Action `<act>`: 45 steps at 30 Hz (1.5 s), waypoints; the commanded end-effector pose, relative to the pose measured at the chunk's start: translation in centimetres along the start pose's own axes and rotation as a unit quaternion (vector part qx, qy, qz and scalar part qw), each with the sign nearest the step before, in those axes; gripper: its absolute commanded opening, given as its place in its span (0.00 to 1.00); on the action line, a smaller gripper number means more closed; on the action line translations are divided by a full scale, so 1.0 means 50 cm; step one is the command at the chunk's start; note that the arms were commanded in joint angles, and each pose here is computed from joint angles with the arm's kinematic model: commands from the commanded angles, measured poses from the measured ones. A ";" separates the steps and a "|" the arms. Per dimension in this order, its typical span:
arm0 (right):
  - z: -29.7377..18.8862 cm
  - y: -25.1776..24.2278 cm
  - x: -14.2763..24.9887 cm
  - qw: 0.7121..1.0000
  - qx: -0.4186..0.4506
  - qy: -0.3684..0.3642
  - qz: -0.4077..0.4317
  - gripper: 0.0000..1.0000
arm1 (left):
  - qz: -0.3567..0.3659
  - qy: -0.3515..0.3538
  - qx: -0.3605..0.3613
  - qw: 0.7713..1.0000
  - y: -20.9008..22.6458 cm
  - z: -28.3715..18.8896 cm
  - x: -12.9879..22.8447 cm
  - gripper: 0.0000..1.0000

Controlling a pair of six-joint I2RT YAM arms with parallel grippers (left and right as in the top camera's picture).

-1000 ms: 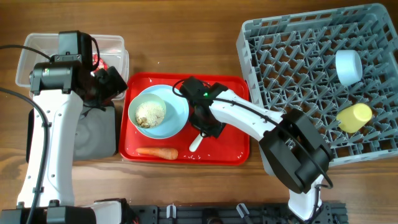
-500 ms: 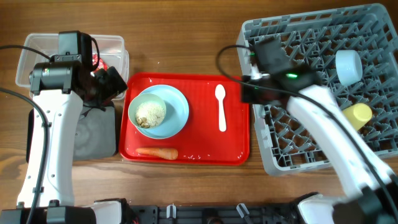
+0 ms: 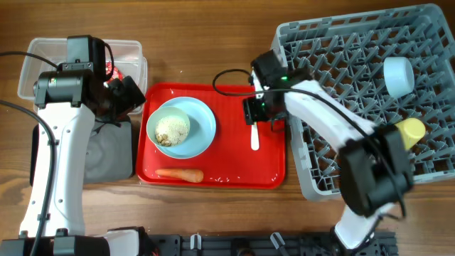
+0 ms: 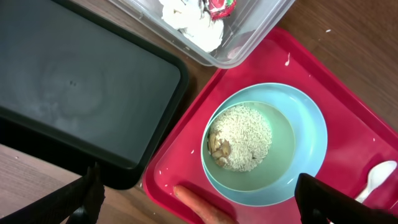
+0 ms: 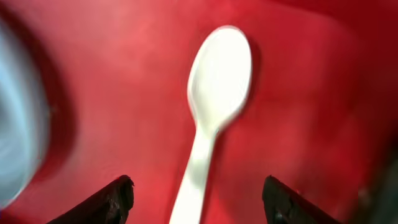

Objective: Sort waste into correct bins and load items into the dishwasher rack
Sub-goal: 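Carry the spoon into the rack and release it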

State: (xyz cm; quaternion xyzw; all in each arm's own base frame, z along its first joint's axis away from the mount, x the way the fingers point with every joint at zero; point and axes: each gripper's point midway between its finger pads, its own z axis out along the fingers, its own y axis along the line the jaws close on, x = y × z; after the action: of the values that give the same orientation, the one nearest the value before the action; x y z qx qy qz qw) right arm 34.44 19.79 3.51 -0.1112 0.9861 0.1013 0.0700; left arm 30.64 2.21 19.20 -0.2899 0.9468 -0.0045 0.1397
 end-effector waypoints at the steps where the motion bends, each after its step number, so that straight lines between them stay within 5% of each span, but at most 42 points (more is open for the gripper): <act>1: 0.079 -0.037 0.012 0.998 0.042 0.028 0.029 0.65 | -0.002 -0.004 0.003 1.000 0.002 -0.005 -0.002 1.00; 3: 0.104 -0.061 0.021 0.996 0.071 0.038 0.038 0.58 | -0.002 -0.004 0.003 1.000 0.002 -0.005 -0.002 1.00; 7: 0.108 -0.066 0.034 0.994 0.078 0.051 0.052 0.20 | -0.002 -0.004 0.003 1.000 0.002 -0.005 -0.002 1.00; 13: 0.104 -0.034 0.074 0.993 0.031 0.098 0.060 0.04 | -0.002 -0.004 0.003 1.000 0.002 -0.005 -0.002 1.00; 17: 0.054 -0.019 0.078 0.994 0.016 0.096 0.056 0.04 | -0.002 -0.004 0.003 1.000 0.002 -0.005 -0.002 1.00; 20: -0.085 -0.002 0.039 1.000 0.005 0.010 -0.026 0.04 | -0.002 -0.004 0.003 1.000 0.002 -0.005 -0.002 1.00; 23: -0.270 -0.098 -0.011 0.981 0.140 -0.132 -0.042 0.04 | -0.002 -0.004 0.003 1.000 0.002 -0.005 -0.002 1.00; 26: -0.336 -0.164 -0.010 0.967 0.192 -0.154 -0.070 0.04 | -0.002 -0.004 0.003 1.000 0.002 -0.005 -0.002 1.00; 30: -0.295 -0.240 0.036 0.978 0.189 -0.086 -0.027 0.04 | -0.002 -0.004 0.003 1.000 0.002 -0.005 -0.002 1.00; 36: -0.186 -0.197 0.095 0.996 0.081 -0.017 -0.021 0.06 | -0.002 -0.004 0.003 1.000 0.002 -0.005 -0.002 1.00; 41: -0.182 -0.198 0.100 0.997 0.081 -0.013 -0.017 0.44 | -0.002 -0.004 0.003 1.000 0.002 -0.005 -0.002 1.00; 45: -0.186 -0.194 0.091 0.997 0.076 -0.023 0.024 0.43 | -0.002 -0.004 0.003 1.000 0.002 -0.005 -0.002 1.00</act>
State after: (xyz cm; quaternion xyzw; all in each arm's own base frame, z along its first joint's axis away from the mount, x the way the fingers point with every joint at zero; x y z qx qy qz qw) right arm 31.02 7.09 10.10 -0.1104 0.9887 0.0147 0.0999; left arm 30.65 2.20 19.20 -0.2897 0.9468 -0.0047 0.1399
